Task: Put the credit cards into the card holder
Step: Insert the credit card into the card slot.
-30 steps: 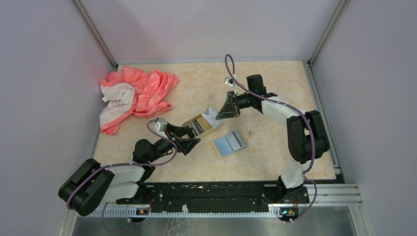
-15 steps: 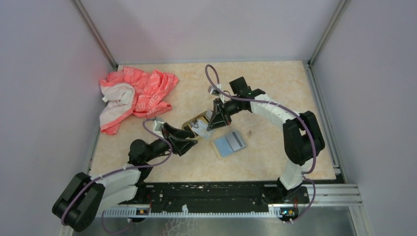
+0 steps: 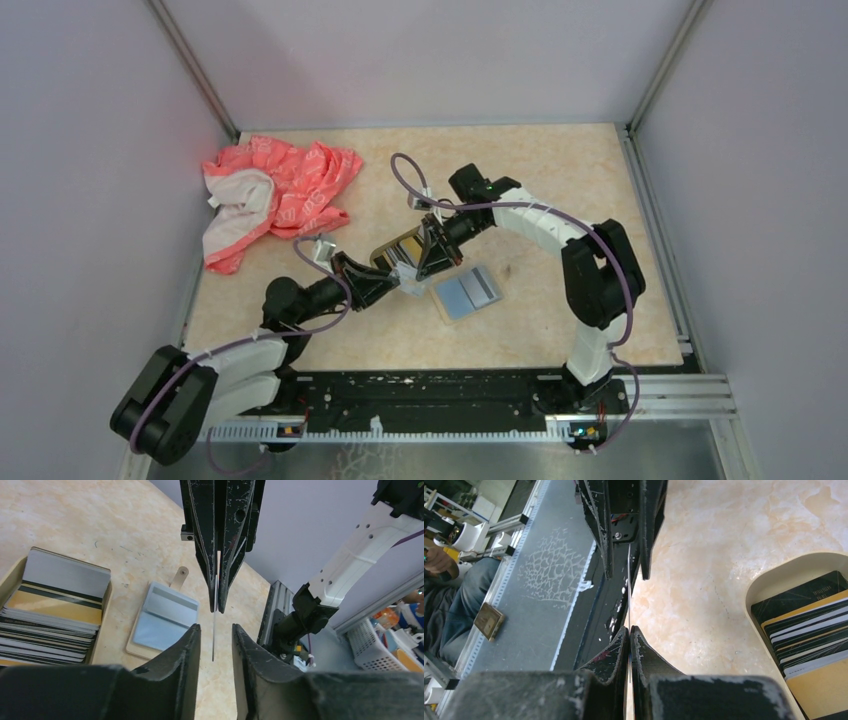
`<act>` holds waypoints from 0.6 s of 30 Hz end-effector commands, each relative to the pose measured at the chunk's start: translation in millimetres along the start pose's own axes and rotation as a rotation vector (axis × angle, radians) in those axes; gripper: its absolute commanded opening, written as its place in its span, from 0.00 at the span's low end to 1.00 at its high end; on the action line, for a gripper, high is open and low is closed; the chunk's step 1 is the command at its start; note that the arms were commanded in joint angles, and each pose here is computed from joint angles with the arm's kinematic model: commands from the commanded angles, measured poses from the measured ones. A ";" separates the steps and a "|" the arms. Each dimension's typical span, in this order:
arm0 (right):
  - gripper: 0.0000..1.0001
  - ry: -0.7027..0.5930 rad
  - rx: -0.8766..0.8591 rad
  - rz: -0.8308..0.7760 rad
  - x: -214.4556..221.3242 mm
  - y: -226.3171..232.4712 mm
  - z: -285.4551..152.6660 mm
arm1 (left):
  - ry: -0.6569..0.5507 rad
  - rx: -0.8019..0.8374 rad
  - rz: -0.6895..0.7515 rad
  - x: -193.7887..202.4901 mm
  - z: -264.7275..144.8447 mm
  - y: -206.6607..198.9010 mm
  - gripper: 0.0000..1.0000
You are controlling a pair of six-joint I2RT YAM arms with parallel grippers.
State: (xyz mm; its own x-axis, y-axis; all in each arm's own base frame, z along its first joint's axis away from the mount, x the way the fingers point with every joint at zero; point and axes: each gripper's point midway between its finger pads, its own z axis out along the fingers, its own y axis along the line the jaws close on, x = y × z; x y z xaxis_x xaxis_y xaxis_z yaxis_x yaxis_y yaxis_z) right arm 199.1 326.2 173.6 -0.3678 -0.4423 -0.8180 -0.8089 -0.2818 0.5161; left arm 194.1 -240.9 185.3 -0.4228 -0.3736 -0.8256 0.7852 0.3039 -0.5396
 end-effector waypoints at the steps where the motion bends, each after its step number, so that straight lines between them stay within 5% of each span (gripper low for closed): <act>1: 0.00 0.010 -0.004 -0.078 -11.3 2.3 3.5 | 0.001 0.046 0.027 -4.2 1.3 -7.7 0.28; 5: 0.00 0.024 0.007 -0.076 -9.6 0.3 5.1 | 0.018 0.047 0.036 -0.8 1.2 -6.0 0.00; 9: 0.00 0.025 0.011 -0.073 -9.3 -1.1 5.3 | 0.034 0.039 0.034 4.9 -0.6 -2.9 0.00; 14: 0.21 0.029 0.019 -0.067 -7.9 -3.3 5.5 | 0.033 0.029 0.018 10.0 -3.7 0.0 0.00; 18: 0.23 0.030 0.026 -0.054 -6.5 -5.6 6.1 | 0.032 0.031 0.005 11.6 -4.0 0.4 0.00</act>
State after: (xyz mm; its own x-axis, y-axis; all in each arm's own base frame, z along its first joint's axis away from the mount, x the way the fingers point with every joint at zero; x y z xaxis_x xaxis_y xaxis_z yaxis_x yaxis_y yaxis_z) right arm 200.1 324.8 163.5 -0.3554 -0.4814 -0.8012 -0.8219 -0.2473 0.5132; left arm 192.6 -242.4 171.7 -0.4542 -0.3383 -0.8241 0.7778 0.3005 -0.5520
